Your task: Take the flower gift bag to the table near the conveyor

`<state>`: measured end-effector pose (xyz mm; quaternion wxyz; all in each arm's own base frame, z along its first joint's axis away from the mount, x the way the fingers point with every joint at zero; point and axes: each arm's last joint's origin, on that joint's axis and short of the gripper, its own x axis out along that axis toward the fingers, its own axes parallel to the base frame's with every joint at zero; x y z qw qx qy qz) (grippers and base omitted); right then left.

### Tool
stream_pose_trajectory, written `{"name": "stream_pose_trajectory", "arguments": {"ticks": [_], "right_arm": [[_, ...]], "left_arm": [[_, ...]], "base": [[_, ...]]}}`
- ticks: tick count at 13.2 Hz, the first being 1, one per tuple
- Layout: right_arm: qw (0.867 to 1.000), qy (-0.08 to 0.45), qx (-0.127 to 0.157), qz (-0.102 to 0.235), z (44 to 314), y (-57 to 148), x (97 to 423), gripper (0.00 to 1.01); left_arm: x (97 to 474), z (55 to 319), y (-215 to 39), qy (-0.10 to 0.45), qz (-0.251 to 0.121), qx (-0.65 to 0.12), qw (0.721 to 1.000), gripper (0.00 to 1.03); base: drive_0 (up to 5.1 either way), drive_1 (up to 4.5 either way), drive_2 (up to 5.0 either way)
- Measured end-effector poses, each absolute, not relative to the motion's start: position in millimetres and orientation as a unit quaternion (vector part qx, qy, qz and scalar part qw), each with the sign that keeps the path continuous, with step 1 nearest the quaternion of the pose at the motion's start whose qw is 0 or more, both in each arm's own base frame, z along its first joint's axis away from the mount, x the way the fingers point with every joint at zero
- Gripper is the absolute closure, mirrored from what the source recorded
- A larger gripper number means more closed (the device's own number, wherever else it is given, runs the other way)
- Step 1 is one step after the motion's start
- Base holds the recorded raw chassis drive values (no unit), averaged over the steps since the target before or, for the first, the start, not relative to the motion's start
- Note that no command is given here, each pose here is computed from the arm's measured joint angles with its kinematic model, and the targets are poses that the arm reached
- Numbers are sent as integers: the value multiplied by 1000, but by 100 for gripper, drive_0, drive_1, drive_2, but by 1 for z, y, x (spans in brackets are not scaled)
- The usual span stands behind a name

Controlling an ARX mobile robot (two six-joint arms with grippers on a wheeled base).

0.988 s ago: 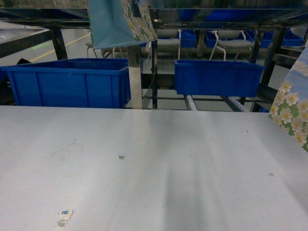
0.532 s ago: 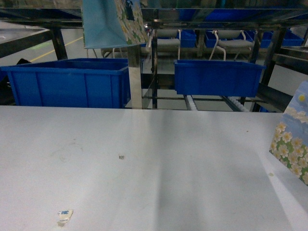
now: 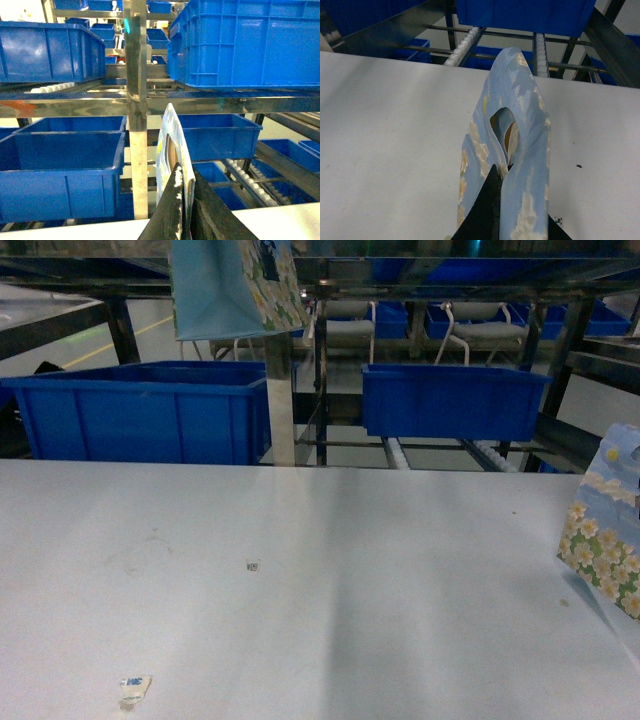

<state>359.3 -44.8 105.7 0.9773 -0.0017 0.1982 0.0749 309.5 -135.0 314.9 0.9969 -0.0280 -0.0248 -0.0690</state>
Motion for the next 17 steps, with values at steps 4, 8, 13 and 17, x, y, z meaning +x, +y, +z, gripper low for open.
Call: {"name": "stream_pose_trajectory", "arguments": {"ticks": [4, 8, 13, 17], "right_arm": [[974, 210, 5, 81, 88, -48, 363, 99], [972, 216, 12, 87, 80, -41, 353, 99], [967, 237, 12, 92, 79, -23, 332, 41], [988, 155, 5, 21, 138, -22, 307, 3]], "left_arm": [[309, 315, -135, -25, -69, -28, 997, 101], [309, 315, -135, -25, -69, -28, 997, 101], [309, 315, -135, -25, -69, -28, 997, 101], [309, 315, -135, -25, -69, -28, 997, 101]], "base": [[0, 0, 0], [0, 0, 0], [0, 0, 0], [0, 0, 0]]}}
